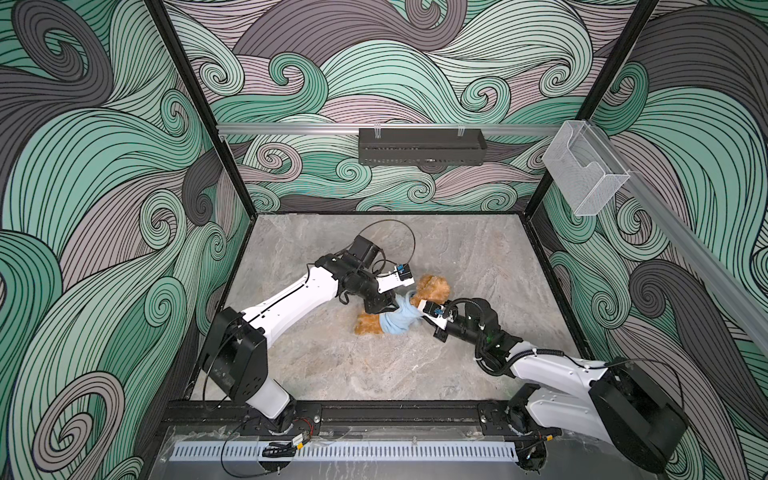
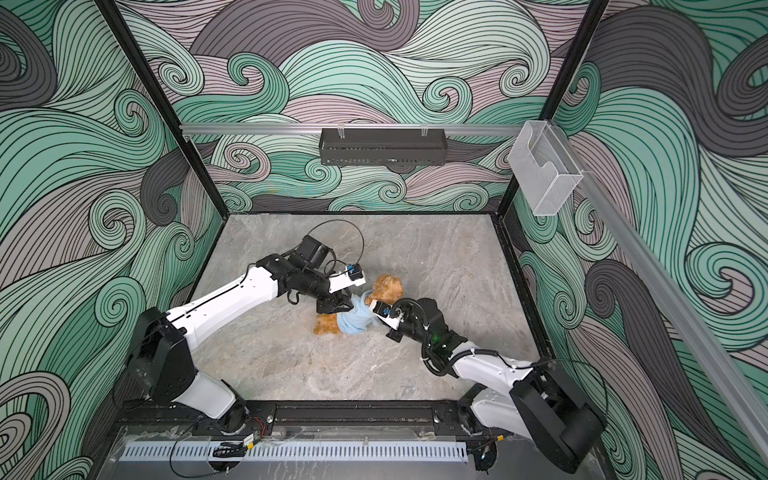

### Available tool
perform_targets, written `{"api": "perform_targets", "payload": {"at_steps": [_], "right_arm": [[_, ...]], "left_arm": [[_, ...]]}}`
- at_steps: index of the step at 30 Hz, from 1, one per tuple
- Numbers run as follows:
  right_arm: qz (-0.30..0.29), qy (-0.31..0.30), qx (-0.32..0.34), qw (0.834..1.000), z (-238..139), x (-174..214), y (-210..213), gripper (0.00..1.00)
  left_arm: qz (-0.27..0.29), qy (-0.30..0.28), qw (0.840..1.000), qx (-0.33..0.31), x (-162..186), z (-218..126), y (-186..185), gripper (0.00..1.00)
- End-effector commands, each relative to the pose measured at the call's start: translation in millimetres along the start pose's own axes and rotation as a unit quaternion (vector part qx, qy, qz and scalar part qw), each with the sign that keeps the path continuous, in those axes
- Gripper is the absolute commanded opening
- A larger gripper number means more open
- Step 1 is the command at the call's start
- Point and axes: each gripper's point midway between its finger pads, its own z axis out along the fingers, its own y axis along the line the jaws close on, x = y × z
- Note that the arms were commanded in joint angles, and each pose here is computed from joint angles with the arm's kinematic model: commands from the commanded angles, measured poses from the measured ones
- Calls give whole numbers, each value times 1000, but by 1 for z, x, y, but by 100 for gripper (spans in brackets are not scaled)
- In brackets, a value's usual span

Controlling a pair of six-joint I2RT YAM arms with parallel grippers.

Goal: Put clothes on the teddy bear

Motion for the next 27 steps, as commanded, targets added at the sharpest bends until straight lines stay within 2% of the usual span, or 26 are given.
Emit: {"api": "perform_targets", "payload": {"at_steps": [1, 5, 7, 8, 10, 11, 14, 17, 20, 24, 27], "right_arm": [[-8, -105, 36, 994, 1, -63, -27, 0], [22, -130, 58, 990, 5, -74, -39, 0], [43, -138, 74, 987, 4, -75, -46, 0], [52, -133, 86, 986, 4, -72, -50, 0], [60, -113, 103, 986, 3, -62, -53, 0], [63, -98, 110, 987, 3, -54, -54, 0], [70, -66, 120, 988, 1, -33, -51, 0], [85, -48, 130, 987, -4, -20, -50, 0], [94, -43, 135, 985, -7, -14, -49, 0], [98, -50, 138, 984, -9, -16, -49, 0], [106, -54, 153, 981, -11, -16, -54, 0]], "left_arm": [[-8, 20, 998, 65, 6, 17, -25, 41], [-13, -9, 997, 80, -8, 21, -31, 25], [-13, -23, 996, 81, -15, 17, -33, 4], [-18, -24, 997, 65, -19, 10, -30, 0], [-34, -43, 998, 23, -29, -7, -18, 0], [-41, -73, 996, -5, -38, -20, -10, 0], [-62, -175, 978, -97, -59, -64, 11, 0], [-80, -232, 957, -155, -66, -95, 26, 0], [-130, -247, 943, -183, -63, -113, 42, 0], [-170, -261, 927, -208, -57, -119, 55, 0], [-229, -257, 906, -244, -44, -123, 72, 0]]}}
